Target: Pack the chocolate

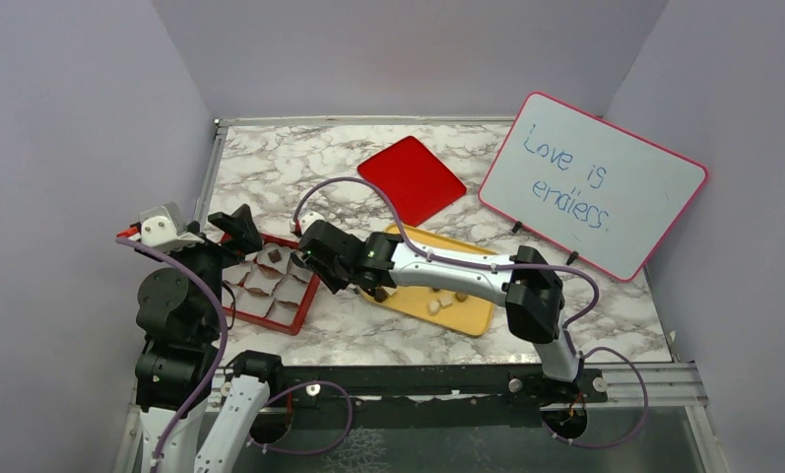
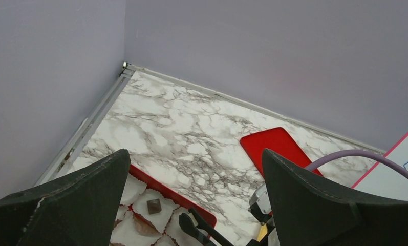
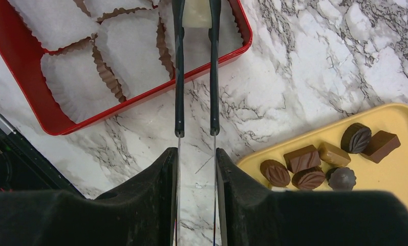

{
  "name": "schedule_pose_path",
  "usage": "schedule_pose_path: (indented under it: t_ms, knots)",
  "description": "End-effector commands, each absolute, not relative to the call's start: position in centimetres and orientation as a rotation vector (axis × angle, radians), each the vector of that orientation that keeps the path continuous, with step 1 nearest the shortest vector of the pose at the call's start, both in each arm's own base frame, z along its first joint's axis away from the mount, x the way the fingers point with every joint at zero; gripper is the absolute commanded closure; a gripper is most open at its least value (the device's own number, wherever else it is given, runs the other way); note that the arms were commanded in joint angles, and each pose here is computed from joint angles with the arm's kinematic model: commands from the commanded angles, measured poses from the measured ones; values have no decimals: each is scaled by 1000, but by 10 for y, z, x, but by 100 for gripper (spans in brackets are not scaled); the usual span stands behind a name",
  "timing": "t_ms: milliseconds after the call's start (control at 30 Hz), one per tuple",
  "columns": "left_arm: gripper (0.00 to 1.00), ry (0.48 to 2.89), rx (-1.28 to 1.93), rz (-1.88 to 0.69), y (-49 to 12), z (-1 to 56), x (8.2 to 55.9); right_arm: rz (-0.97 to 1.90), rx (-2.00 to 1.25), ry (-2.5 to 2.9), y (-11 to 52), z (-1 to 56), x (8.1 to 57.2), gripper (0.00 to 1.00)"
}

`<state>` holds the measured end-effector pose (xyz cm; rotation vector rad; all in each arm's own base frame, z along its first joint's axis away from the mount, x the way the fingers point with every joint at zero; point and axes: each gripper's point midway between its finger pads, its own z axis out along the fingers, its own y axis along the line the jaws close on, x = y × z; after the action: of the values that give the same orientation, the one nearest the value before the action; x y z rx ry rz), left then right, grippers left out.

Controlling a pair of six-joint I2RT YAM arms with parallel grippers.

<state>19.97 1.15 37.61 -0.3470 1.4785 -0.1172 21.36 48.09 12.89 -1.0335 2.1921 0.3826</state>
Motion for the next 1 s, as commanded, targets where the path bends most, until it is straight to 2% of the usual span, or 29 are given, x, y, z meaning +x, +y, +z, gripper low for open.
schedule_pose_path:
  t_ms: [0,267,733,967]
  knots:
    - [1,1485,-352,-79,17,373,201,348,-1025,2162,483,141,215,64]
    - [1,1488,-343,-85,15,374,202,347,-1031,2158,483,144,212,59]
    - [1,1548,-316,-104,6,354,215,489,-1038,2109,482,184,198,63]
    - [1,1576,-268,-166,-9,353,222,564,-1027,2105,456,209,180,64]
